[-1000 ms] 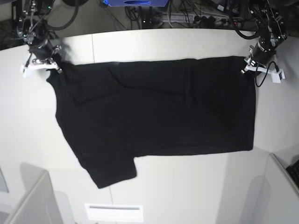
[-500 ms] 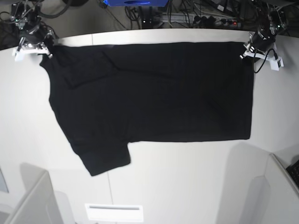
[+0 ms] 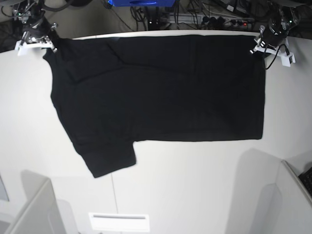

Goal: Fold the T-shirt properly
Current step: 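Drag the shirt toward the robot with both grippers, then release, then move both grippers down to the shirt's hem corners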

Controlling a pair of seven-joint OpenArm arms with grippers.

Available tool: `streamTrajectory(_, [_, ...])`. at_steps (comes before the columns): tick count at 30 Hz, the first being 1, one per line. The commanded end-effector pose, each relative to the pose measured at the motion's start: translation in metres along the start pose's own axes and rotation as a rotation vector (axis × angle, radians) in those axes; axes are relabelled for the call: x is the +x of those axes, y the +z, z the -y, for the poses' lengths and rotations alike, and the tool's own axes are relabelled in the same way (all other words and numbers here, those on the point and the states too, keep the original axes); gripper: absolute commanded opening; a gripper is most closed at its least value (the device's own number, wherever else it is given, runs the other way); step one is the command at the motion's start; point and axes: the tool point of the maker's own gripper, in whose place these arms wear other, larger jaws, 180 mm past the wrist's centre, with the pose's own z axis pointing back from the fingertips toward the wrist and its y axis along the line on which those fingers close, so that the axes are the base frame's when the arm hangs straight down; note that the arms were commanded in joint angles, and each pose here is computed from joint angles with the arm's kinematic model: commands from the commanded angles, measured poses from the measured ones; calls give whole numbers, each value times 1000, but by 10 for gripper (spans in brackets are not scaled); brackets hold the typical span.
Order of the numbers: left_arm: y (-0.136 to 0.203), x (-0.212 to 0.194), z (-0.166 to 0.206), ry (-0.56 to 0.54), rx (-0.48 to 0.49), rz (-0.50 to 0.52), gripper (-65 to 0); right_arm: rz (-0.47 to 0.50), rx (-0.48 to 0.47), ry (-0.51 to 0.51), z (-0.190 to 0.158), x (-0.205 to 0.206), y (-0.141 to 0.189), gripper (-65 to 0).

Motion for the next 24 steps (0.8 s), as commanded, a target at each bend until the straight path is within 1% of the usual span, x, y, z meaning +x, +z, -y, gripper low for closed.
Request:
streamTrajectory(1, [6, 6, -4, -14, 6, 16, -650, 29, 8, 13, -2, 10, 4, -650])
streamTrajectory(4, [13, 7, 0, -35, 3, 23, -650, 32, 3, 16, -1, 12, 5, -650])
streamTrajectory(5, [17, 5, 0, -42, 4, 21, -611, 32, 3, 16, -1, 12, 5, -594])
streamTrajectory(6, [20, 6, 2, -52, 1, 26, -527, 32, 3, 16, -1, 12, 5, -525])
streamTrajectory(8, [24, 9, 8, -67, -11, 38, -365, 43, 9, 22, -4, 15, 6, -419])
streamTrajectory(9, [25, 11, 11, -73, -17, 45, -288, 52, 15, 27, -6, 17, 7, -383])
streamTrajectory(10, [26, 13, 14, -78, -22, 51, -216, 74, 18, 30, -8, 24, 11, -369])
streamTrajectory(11, [26, 15, 16, -81, -26, 58, -153, 97, 16, 26, -8, 31, 16, -371])
streamTrajectory(12, [26, 18, 18, -86, -31, 66, -107, 119, 20, 30, -10, 37, 20, -371])
streamTrajectory(14, [29, 24, 24, -98, -40, 82, -43, 157, 21, 37, -12, 48, 28, -366])
streamTrajectory(16, [37, 38, 26, -114, -38, 124, -10, 209, 23, 47, -15, 64, 38, -365])
streamTrajectory(18, [50, 58, 24, -121, -21, 190, -12, 236, 27, 53, -17, 74, 41, -365])
streamTrajectory(19, [57, 67, 22, -125, -11, 222, -12, 256, 42, 72, -24, 85, 41, -363])
streamTrajectory(21, [63, 79, 20, -130, -2, 257, -12, 280, 59, 100, -32, 102, 40, -363])
streamTrajectory(24, [63, 99, 25, -127, -12, 314, -13, 259, 114, 147, -58, 114, 25, -363])
